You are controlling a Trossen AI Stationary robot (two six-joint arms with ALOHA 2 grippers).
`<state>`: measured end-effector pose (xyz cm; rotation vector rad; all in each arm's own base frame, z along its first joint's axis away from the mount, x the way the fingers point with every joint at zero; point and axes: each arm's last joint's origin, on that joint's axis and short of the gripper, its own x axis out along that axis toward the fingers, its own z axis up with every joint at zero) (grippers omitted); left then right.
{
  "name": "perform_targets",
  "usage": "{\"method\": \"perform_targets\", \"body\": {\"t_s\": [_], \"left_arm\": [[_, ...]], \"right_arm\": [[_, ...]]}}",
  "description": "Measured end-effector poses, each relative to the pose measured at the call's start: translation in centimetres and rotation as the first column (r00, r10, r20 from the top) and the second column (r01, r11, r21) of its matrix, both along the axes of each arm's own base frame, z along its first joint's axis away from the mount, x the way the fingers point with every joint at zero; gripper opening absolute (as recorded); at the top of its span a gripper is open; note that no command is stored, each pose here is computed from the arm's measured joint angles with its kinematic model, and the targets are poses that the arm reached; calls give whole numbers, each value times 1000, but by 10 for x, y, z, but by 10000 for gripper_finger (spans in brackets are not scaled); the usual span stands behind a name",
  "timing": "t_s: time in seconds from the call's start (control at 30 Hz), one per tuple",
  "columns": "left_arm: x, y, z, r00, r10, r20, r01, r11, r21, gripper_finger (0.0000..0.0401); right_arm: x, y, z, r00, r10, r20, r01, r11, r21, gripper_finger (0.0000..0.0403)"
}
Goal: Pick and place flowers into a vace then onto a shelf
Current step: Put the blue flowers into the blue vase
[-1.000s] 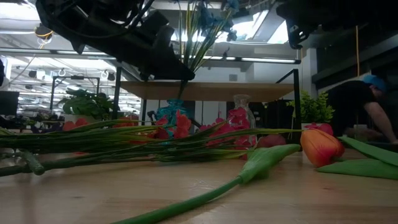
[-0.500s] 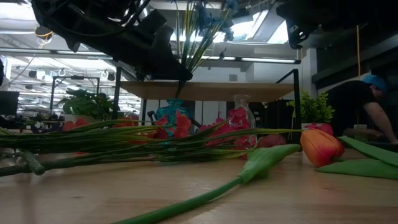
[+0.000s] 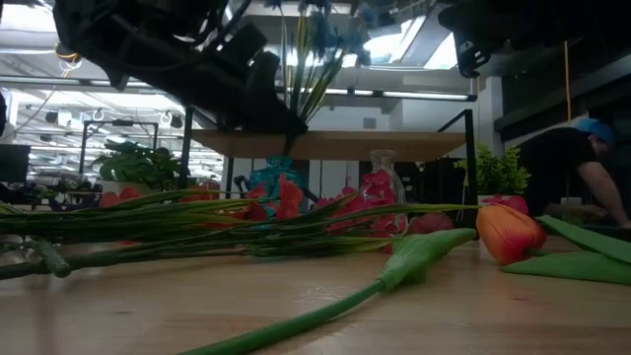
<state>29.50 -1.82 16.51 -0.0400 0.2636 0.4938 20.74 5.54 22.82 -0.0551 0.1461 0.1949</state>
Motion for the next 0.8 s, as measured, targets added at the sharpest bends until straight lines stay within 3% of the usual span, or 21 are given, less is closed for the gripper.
{"method": "perform_targets", "body": {"t_s": [0.27, 0.8], "left_arm": [[2, 0, -6, 1000, 29, -6, -29, 1000, -2, 33], [-1, 1, -5, 998, 37, -54, -35, 999, 37, 106]], "right_arm": [[0, 0, 0, 1000, 0, -4, 0, 1000, 0, 5], [0, 0, -1, 1000, 0, -11, 0, 1000, -1, 5]]}}
